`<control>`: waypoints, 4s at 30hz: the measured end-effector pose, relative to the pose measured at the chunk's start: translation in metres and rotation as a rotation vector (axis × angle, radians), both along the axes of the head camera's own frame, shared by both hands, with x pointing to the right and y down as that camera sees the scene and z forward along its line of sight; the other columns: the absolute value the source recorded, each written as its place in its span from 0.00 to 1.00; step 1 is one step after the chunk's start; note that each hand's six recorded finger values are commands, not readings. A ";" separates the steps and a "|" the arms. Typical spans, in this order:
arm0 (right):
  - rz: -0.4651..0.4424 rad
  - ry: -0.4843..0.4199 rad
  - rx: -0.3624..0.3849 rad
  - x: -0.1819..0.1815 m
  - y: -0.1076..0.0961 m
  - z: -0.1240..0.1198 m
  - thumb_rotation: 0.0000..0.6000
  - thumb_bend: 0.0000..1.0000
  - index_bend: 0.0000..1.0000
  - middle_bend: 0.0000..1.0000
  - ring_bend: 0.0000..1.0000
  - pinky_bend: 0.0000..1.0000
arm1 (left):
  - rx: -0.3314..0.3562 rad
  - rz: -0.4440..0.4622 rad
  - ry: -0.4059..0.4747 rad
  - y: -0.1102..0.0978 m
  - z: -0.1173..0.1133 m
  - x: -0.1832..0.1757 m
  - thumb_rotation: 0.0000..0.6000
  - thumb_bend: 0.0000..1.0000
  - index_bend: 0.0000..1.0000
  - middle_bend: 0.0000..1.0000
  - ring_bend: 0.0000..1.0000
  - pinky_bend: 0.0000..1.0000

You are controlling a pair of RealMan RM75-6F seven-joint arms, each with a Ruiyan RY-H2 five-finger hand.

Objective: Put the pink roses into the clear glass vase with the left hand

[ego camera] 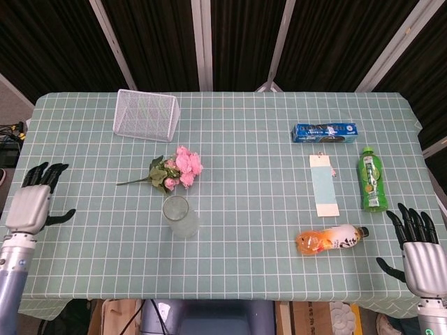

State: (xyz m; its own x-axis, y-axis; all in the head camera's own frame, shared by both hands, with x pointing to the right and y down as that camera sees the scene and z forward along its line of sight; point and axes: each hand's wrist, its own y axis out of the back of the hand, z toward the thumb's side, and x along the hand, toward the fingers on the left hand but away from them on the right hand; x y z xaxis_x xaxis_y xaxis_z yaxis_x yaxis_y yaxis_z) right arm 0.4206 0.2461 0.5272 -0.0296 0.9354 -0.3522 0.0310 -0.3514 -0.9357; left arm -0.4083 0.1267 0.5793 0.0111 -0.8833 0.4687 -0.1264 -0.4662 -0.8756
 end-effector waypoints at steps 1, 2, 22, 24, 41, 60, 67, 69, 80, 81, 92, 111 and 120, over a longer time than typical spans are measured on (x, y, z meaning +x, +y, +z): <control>0.001 0.001 -0.001 0.000 0.000 0.000 1.00 0.15 0.14 0.04 0.00 0.00 | -0.009 0.010 0.003 -0.006 0.004 0.007 1.00 0.21 0.12 0.08 0.00 0.00; 0.001 0.003 -0.002 0.000 0.000 0.001 1.00 0.15 0.14 0.04 0.00 0.00 | -0.020 0.021 0.009 -0.013 0.009 0.017 1.00 0.21 0.11 0.07 0.00 0.00; -0.002 0.005 0.001 0.000 -0.001 0.001 1.00 0.15 0.14 0.04 0.00 0.00 | -0.168 0.072 -0.031 -0.051 0.110 0.165 1.00 0.18 0.10 0.07 0.00 0.00; -0.003 0.007 0.001 0.000 -0.001 0.001 1.00 0.16 0.14 0.04 0.00 0.00 | -0.164 0.074 -0.037 -0.053 0.117 0.172 1.00 0.18 0.10 0.07 0.00 0.00; -0.013 0.019 -0.021 -0.002 0.001 0.008 1.00 0.15 0.14 0.04 0.00 0.00 | -0.157 0.107 -0.033 -0.056 0.162 0.224 1.00 0.36 0.17 0.21 0.03 0.15; -0.014 0.003 -0.019 -0.003 0.001 0.005 1.00 0.15 0.14 0.04 0.00 0.00 | -0.013 0.063 0.061 -0.068 0.156 0.233 1.00 0.51 0.32 0.43 0.27 0.40; -0.016 0.001 -0.019 -0.004 0.001 0.005 1.00 0.16 0.14 0.04 0.00 0.00 | 0.061 0.027 0.147 -0.085 0.124 0.213 1.00 0.51 0.32 0.44 0.27 0.38; -0.017 -0.001 -0.022 -0.005 0.002 0.006 1.00 0.16 0.14 0.04 0.00 0.00 | 0.085 0.008 0.189 -0.091 0.109 0.204 1.00 0.51 0.33 0.44 0.27 0.38; -0.027 -0.013 -0.027 -0.009 0.003 0.006 1.00 0.15 0.14 0.04 0.00 0.00 | 0.127 -0.185 0.735 -0.120 0.015 0.175 1.00 0.51 0.34 0.44 0.27 0.38; -0.026 -0.014 -0.027 -0.009 0.003 0.006 1.00 0.15 0.14 0.04 0.00 0.00 | 0.133 -0.187 0.767 -0.122 0.005 0.173 1.00 0.51 0.34 0.44 0.27 0.38; -0.023 -0.019 -0.027 -0.008 0.003 0.006 1.00 0.15 0.14 0.04 0.00 0.00 | -0.005 -0.194 1.245 -0.101 -0.082 0.208 1.00 0.51 0.35 0.45 0.27 0.36; -0.011 -0.020 -0.021 -0.005 0.002 0.004 1.00 0.15 0.14 0.04 0.00 0.00 | -0.147 -0.115 1.375 -0.066 -0.122 0.239 1.00 0.51 0.35 0.44 0.27 0.36; -0.011 -0.023 -0.022 -0.005 0.002 0.004 1.00 0.15 0.14 0.04 0.00 0.00 | -0.171 -0.097 1.290 -0.057 -0.098 0.237 1.00 0.51 0.35 0.44 0.27 0.36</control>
State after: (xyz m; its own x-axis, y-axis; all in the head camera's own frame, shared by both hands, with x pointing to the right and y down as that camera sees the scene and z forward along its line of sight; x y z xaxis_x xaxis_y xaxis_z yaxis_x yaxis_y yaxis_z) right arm 0.4158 0.2486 0.5307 -0.0112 0.9278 -0.3730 0.0485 -0.3721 -0.9269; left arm -0.1710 0.0697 0.4814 0.4743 -0.8365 0.2744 -0.8652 -0.5005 -0.0302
